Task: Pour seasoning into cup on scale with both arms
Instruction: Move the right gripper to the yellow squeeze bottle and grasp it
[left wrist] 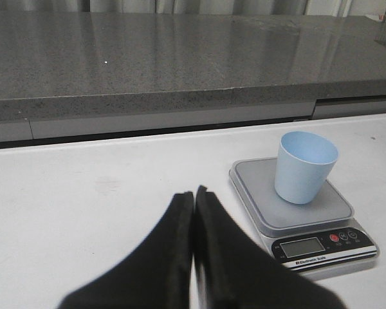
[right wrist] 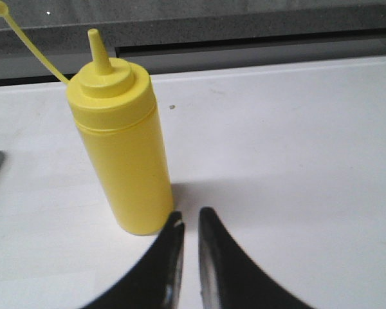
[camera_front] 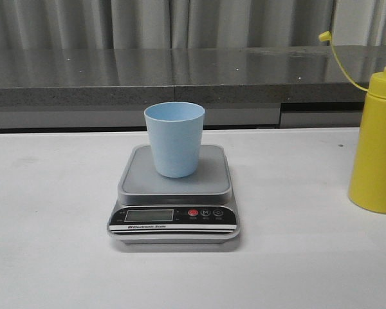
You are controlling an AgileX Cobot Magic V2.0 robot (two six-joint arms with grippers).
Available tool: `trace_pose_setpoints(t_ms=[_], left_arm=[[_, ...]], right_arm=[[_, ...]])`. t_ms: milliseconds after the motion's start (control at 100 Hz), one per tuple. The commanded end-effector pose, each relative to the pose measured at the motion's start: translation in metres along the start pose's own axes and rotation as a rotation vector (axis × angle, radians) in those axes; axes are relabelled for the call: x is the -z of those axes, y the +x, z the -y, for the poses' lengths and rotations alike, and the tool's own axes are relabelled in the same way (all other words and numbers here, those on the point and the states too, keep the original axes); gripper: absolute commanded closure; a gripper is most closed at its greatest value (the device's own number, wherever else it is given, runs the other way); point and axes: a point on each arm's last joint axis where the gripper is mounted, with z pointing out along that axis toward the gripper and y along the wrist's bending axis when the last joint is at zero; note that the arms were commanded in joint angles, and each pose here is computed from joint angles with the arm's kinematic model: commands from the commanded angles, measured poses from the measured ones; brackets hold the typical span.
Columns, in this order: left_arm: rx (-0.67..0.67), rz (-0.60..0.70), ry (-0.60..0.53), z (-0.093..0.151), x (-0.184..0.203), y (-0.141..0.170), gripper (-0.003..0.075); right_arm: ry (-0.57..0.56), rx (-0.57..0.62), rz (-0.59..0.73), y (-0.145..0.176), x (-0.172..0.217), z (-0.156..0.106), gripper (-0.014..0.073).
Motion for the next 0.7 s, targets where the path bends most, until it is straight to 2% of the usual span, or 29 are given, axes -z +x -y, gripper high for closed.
trace_pose_setpoints(t_ms=[0, 130, 220, 280, 540, 690], left_arm=[[0.011, 0.096, 0.004, 0.001, 0.002, -0.014, 0.0741], [0.011, 0.096, 0.004, 0.001, 0.002, -0.014, 0.0741], [0.011, 0.096, 0.004, 0.001, 0.002, -0.014, 0.0741], [0.011, 0.096, 0.004, 0.001, 0.002, -0.014, 0.0741], [0.011, 0.096, 0.004, 0.001, 0.002, -0.014, 0.0741], [0.011, 0.095, 0.004, 0.001, 0.002, -0.014, 0.0741]], right_arm=[[-0.015, 0.001, 0.128, -0.022, -0.006, -0.002, 0.0377], [-0.022, 0.001, 0.166, -0.027, -0.014, -0.003, 0.0136], [-0.033, 0.002, 0.193, -0.029, -0.020, -0.004, 0.0033], [-0.052, 0.006, 0.195, -0.029, -0.024, -0.007, 0.0011], [-0.158, 0.031, 0.176, -0.024, -0.052, -0.026, 0.0013], [-0.164, 0.022, 0.184, -0.020, -0.071, -0.028, 0.0013]])
